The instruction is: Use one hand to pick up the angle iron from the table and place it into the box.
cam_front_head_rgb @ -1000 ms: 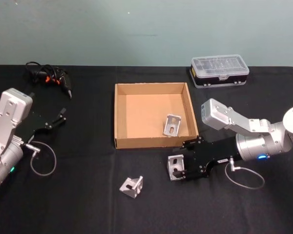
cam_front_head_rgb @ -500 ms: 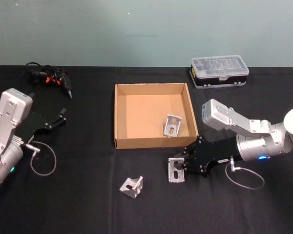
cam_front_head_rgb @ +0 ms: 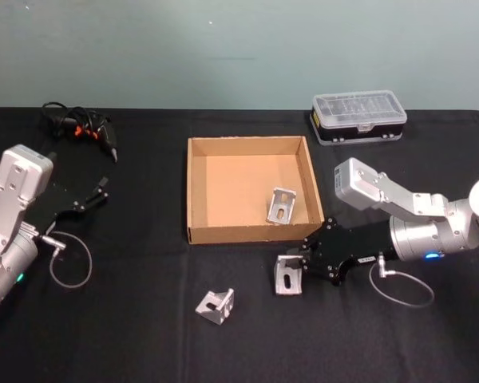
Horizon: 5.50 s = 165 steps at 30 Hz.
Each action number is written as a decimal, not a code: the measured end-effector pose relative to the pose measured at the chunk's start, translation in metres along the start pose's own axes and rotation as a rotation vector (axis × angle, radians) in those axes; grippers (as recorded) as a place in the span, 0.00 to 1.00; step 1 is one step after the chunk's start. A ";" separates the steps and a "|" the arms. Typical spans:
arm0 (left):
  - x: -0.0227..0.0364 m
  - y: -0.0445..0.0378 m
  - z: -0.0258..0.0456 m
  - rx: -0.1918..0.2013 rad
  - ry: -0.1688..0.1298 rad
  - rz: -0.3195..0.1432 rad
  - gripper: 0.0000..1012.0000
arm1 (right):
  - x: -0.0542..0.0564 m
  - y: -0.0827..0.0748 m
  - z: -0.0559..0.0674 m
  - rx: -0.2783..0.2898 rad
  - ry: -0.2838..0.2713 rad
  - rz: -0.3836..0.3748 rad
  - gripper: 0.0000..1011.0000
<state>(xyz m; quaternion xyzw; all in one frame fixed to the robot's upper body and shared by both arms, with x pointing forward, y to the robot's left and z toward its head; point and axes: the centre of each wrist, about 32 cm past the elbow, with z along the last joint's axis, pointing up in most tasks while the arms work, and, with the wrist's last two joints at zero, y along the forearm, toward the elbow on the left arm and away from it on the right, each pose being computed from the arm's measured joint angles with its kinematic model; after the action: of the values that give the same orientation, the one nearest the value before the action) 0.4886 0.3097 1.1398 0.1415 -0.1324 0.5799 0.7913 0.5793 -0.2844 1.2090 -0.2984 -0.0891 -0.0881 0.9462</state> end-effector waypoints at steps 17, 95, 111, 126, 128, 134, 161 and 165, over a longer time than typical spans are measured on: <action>0.0000 0.0000 0.0000 0.000 0.000 0.000 0.99 | -0.013 -0.050 0.029 0.136 -0.020 -0.344 0.08; 0.0000 0.0000 0.0000 0.000 0.000 0.000 0.99 | 0.028 0.014 0.006 0.066 0.059 -0.592 0.78; 0.0000 0.0000 0.0000 0.000 0.000 0.000 0.99 | -0.027 -0.015 0.017 0.182 0.078 -0.602 0.99; 0.0000 0.0000 0.0000 0.000 0.000 0.000 0.99 | -0.074 -0.013 0.007 0.180 0.132 -0.424 0.99; 0.0000 0.0000 0.0000 0.000 0.000 0.000 0.99 | -0.078 -0.010 0.006 0.177 0.136 -0.402 0.99; 0.0000 0.0000 0.0000 0.000 0.000 0.000 0.99 | -0.091 0.002 0.008 0.178 0.143 -0.324 0.99; 0.0000 0.0000 0.0000 0.000 0.000 0.000 0.99 | -0.105 0.052 0.013 0.185 0.161 -0.163 0.99; 0.0000 0.0000 0.0000 0.000 0.000 0.000 0.99 | -0.104 0.059 0.014 0.179 0.155 -0.147 0.99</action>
<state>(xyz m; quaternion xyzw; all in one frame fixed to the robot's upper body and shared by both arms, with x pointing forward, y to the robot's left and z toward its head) 0.4886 0.3096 1.1398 0.1415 -0.1324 0.5799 0.7913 0.4902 -0.2171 1.1652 -0.1978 -0.0447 -0.1718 0.9640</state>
